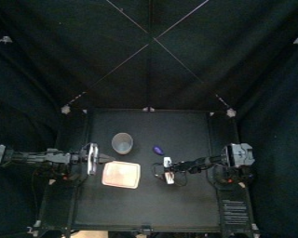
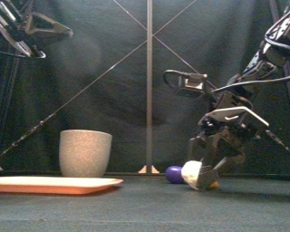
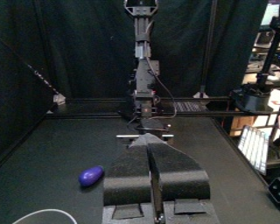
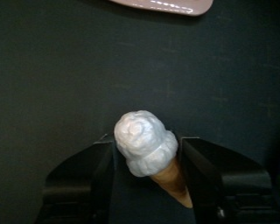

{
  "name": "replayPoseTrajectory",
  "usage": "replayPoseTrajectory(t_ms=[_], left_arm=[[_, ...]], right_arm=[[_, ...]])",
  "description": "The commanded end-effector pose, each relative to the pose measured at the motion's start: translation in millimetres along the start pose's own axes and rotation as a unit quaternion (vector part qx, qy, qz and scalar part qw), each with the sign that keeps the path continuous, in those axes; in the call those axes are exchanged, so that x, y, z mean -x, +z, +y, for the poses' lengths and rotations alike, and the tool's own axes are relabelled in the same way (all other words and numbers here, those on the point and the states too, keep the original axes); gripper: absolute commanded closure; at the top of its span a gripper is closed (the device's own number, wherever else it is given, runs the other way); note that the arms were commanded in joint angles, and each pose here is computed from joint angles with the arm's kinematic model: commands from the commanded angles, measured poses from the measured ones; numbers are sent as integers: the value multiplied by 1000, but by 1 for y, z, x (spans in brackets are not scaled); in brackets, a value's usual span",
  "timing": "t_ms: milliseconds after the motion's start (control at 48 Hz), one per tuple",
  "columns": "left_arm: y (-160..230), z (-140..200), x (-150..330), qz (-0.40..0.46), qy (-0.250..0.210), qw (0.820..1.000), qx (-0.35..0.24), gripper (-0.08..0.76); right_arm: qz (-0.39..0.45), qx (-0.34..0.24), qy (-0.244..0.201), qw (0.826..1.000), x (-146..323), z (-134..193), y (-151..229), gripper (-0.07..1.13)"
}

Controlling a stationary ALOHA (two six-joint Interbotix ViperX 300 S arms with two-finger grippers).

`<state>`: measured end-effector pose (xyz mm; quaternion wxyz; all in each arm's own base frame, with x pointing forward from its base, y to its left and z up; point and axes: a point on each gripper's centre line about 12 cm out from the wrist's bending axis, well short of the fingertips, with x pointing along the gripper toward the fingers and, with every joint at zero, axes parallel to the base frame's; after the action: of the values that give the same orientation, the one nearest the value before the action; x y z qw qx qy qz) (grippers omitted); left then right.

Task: Pick the ice cream then place it in the grey bowl
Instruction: Place ice cream in the grey bowl

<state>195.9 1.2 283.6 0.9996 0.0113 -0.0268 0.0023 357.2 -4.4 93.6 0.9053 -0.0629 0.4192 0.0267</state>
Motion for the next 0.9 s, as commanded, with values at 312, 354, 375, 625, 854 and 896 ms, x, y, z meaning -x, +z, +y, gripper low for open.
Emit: replayPoseTrajectory(t_ms=[312,354,375,625,854,896], left_arm=[[6,0,-2,-8,1,1000,-2,712],[6,0,-2,-8,1,1000,-2,712],[6,0,-2,-8,1,1000,-2,712],[4,0,-1,-5,1,1000,-2,712],[4,0,-1,-7,1,1000,-2,712],[4,0,-1,-6,1,1000,-2,712]], right_arm=[[-91,16,-36,995,23,-31,70,530],[-112,27,-49,992,29,-42,88,530],[-122,31,-56,990,32,-47,96,530],[-237,51,-131,961,59,-113,189,530],[-283,41,-158,945,31,-156,221,530],[-282,41,-158,945,25,-157,223,528]])
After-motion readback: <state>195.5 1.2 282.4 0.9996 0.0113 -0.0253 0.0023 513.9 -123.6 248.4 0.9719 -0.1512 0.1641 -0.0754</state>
